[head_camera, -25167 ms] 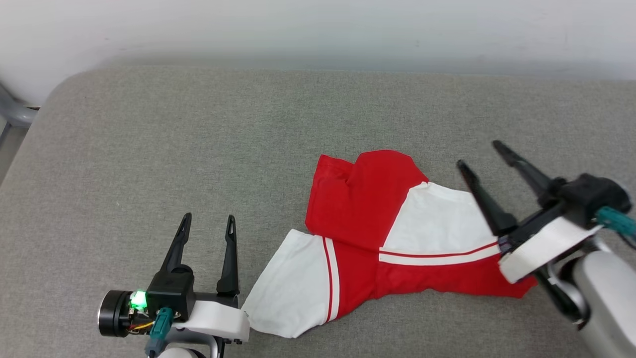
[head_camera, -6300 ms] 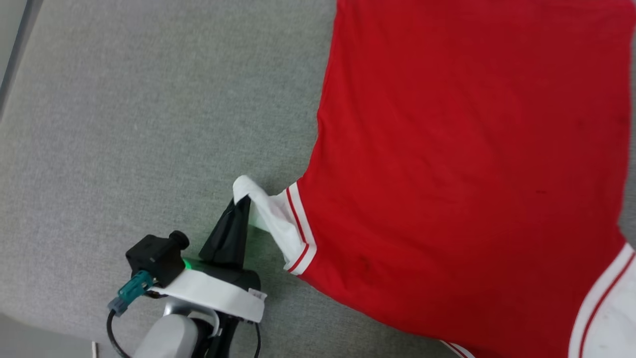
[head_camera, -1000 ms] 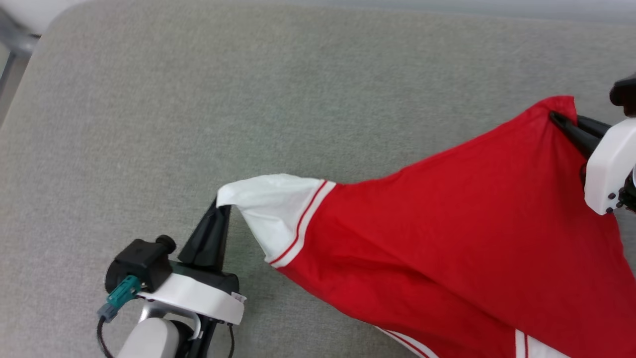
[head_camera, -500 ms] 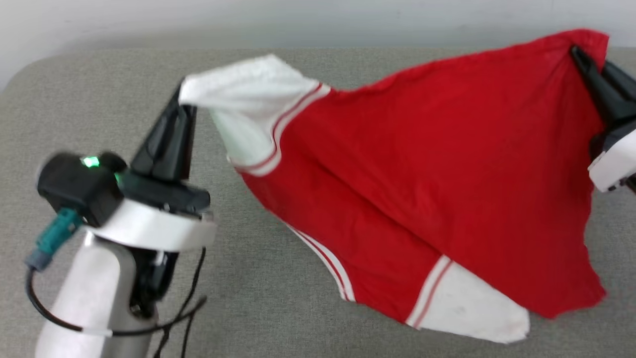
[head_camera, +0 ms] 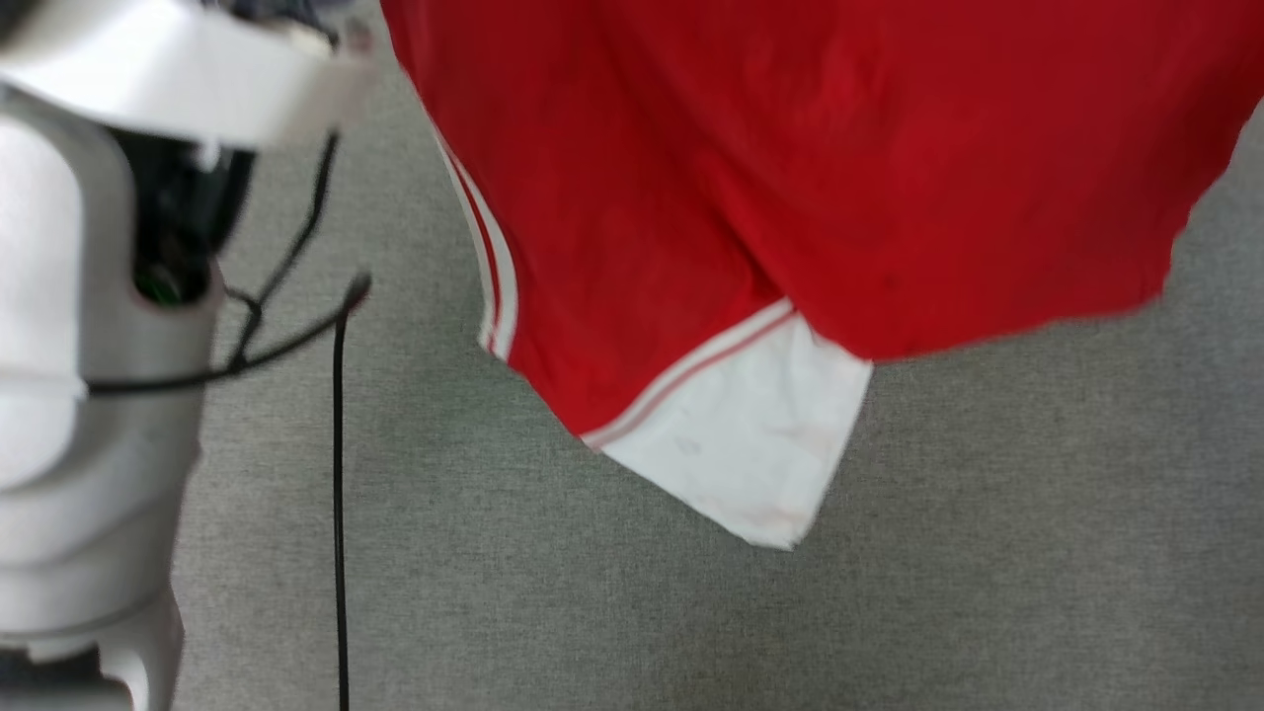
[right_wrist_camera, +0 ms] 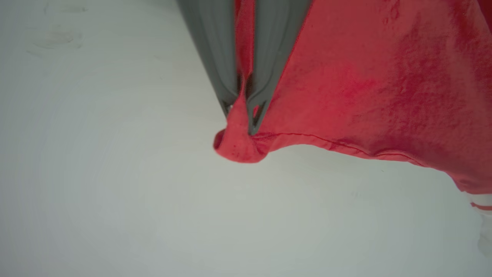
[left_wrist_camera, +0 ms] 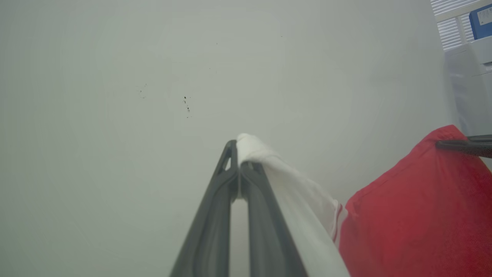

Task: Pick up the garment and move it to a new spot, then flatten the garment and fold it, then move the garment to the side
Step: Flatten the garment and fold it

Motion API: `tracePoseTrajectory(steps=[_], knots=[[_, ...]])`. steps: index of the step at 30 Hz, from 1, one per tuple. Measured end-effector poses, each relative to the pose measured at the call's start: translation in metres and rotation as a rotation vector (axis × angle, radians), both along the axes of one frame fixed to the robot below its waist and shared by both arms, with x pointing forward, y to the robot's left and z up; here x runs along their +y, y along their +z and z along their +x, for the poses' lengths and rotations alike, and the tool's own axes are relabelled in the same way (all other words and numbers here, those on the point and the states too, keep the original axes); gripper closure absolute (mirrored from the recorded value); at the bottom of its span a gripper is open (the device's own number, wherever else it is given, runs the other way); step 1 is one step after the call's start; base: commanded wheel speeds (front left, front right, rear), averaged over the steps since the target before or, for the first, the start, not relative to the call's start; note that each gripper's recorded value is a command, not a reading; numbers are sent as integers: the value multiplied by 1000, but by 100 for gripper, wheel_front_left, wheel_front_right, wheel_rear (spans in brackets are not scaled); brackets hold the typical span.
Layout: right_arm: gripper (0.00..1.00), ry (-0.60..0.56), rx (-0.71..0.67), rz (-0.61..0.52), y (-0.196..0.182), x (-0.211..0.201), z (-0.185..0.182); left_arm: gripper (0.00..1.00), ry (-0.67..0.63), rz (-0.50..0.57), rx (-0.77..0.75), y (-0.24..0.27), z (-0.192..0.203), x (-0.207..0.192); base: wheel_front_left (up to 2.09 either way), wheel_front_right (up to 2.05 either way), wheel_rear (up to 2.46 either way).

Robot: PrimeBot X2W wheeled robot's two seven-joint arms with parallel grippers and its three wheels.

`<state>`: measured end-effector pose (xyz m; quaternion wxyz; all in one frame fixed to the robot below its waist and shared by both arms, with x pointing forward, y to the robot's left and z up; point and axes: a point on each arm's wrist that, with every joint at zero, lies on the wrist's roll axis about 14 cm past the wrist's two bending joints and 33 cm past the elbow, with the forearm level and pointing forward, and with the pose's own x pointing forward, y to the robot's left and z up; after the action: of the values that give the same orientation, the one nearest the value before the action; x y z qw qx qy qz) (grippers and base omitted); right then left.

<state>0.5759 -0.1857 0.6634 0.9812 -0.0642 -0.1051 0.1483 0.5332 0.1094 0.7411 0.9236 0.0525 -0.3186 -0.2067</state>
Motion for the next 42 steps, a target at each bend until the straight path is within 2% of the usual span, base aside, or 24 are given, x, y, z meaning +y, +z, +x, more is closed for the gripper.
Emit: tracePoseTrajectory(steps=[11,17,24,28,34,42], knots=[[100,-54,-122,-75,43,4,78,100,33,65,-108,49,77,-4,0,0,0],[100,-85,-243,-102,89,6,105,100,31,70,-196,92,95,-12,0,0,0],[100,-101,-322,-112,114,8,128,100,24,87,-231,109,113,-19,0,0,0],[100,-102,-290,-119,91,7,145,100,24,76,-203,96,132,-15,0,0,0],[100,-83,-201,-114,38,9,167,100,27,74,-91,38,165,-6,0,0,0],[100,-25,-87,-81,-29,18,162,100,19,82,41,-31,171,6,0,0,0]])
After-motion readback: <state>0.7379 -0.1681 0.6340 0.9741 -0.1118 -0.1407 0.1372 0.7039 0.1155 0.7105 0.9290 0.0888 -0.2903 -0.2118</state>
